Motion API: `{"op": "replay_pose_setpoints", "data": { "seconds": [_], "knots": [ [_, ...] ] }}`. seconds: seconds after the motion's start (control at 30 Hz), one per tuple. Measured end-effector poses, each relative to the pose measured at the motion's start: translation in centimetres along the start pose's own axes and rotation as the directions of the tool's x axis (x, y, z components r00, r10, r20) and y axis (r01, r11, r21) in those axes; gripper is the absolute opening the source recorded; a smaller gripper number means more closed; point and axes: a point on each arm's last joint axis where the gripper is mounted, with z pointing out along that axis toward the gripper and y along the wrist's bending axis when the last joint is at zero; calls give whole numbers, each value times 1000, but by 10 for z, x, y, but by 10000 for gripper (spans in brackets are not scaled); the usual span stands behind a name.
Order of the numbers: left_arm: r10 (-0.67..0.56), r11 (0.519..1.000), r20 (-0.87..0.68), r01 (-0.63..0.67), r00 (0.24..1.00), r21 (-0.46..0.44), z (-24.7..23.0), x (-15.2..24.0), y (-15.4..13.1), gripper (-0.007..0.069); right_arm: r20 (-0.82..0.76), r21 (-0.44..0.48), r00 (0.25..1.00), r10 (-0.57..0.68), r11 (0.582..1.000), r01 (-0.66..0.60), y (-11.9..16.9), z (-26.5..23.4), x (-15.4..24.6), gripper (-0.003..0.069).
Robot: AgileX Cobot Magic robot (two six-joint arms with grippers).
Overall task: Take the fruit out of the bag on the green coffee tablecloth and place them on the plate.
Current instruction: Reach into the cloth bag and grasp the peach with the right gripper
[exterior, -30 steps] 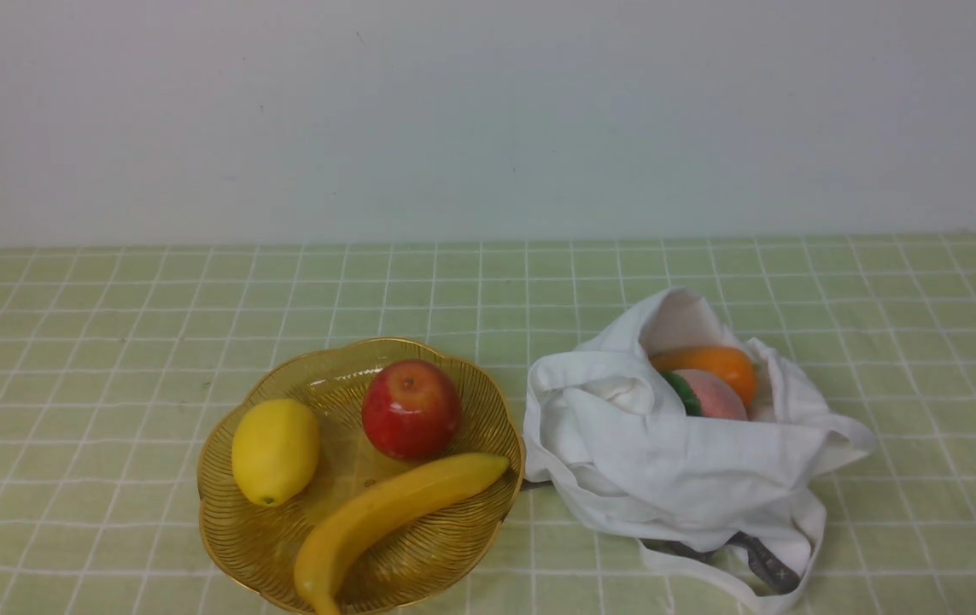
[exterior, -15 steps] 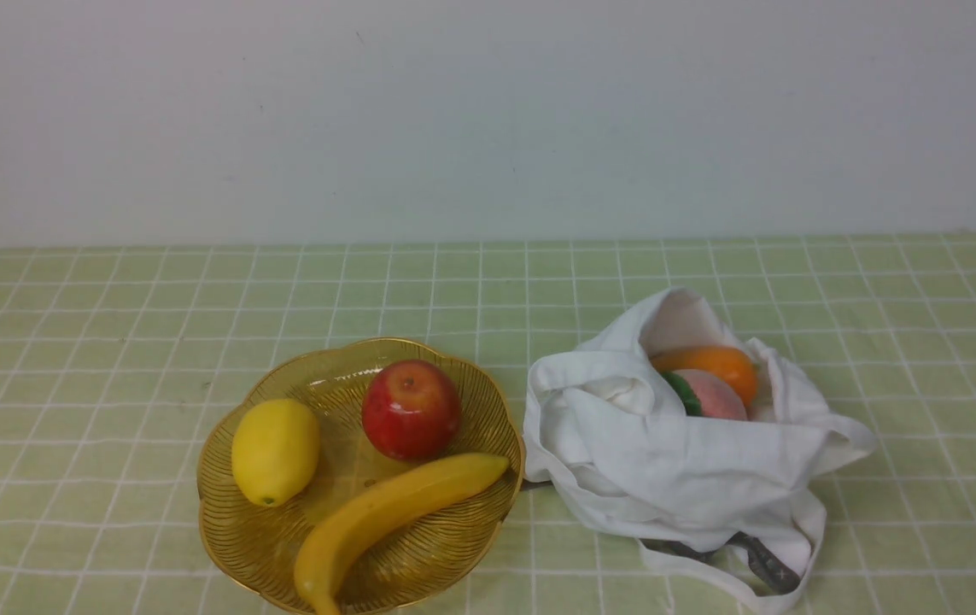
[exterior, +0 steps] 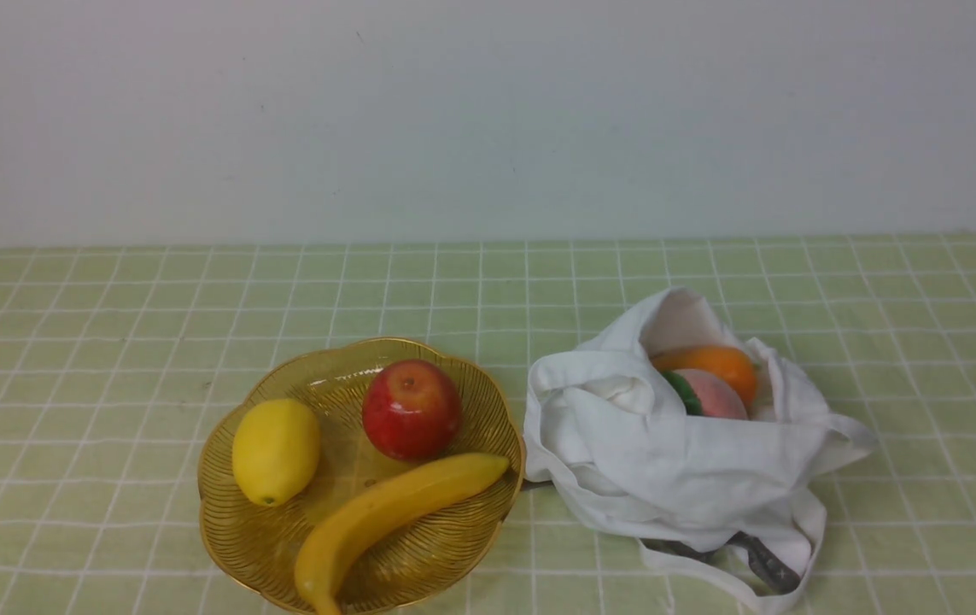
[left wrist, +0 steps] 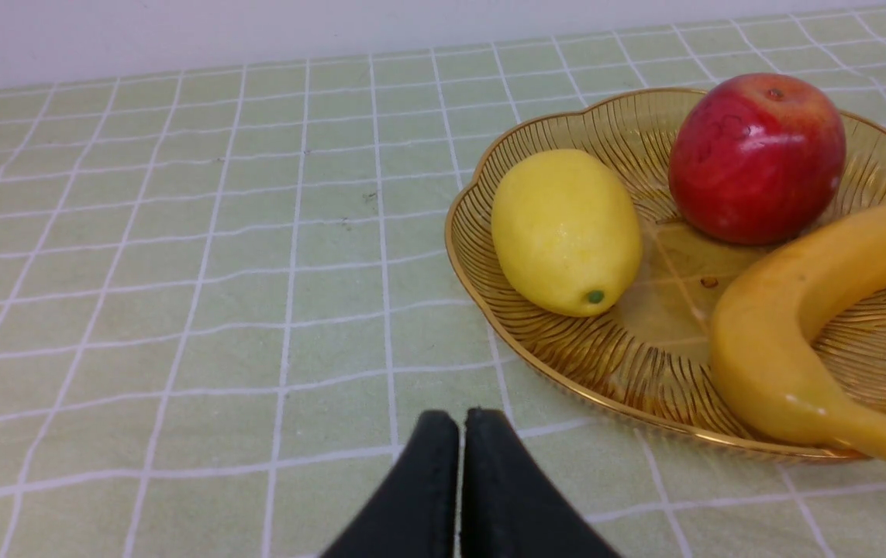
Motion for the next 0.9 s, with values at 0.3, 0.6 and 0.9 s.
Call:
{"op": "replay_pose_setpoints", "data": {
  "seconds": [0.3,0.6,0.9],
  "knots": [
    [0,1000,0,0,1000,0,0,0,0,-8,-536,-146,823,-188,981,129,-18,118,-23,-13],
    [0,1000,0,0,1000,0,0,0,0,-8,-725,-211,637,-261,965,154,-19,219,10,-3],
    [0,1000,0,0,1000,0,0,0,0,-8,-815,-173,502,-289,948,266,-21,285,57,140]
  ]
}}
